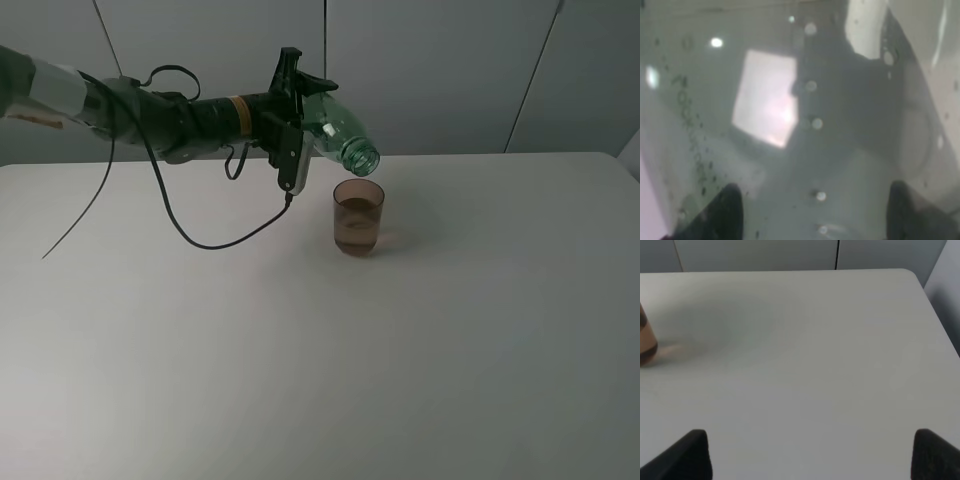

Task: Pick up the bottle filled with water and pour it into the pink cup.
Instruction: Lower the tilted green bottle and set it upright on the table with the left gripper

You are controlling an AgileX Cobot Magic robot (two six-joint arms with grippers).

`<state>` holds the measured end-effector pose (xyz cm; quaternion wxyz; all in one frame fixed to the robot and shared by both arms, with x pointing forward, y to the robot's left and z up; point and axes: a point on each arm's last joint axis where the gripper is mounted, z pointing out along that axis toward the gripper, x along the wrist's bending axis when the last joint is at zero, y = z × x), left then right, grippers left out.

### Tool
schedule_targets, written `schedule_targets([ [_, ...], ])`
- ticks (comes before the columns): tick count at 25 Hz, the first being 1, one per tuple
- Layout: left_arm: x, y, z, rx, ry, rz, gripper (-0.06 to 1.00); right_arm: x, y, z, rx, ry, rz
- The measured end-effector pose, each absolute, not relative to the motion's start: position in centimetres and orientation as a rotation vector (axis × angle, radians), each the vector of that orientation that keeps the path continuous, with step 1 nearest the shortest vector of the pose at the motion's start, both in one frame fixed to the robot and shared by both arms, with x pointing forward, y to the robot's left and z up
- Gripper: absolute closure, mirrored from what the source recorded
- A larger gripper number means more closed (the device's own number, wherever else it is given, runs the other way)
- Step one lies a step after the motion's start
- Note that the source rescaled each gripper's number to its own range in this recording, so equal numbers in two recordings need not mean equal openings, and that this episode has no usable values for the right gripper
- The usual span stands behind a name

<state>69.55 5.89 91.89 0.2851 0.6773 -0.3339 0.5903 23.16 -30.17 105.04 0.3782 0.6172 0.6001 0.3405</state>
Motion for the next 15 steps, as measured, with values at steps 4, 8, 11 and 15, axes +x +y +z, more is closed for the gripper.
schedule_targets([
  [4,69.0,8.5,93.2,1.890,-0.498,1.479,0.92,23.2,-30.2,105.0,1.577,1.534,0.870],
  [8,67.9,11.9,96.8,1.803,0.111,1.303,0.92,23.2,-30.2,105.0,1.577,1.534,0.870],
  [11,66.3,14.4,97.9,1.659,0.489,1.159,0.92,23.2,-30.2,105.0,1.577,1.534,0.870],
  [15,63.5,17.2,96.1,1.573,0.805,1.060,0.92,23.2,-30.2,105.0,1.577,1.534,0.870],
])
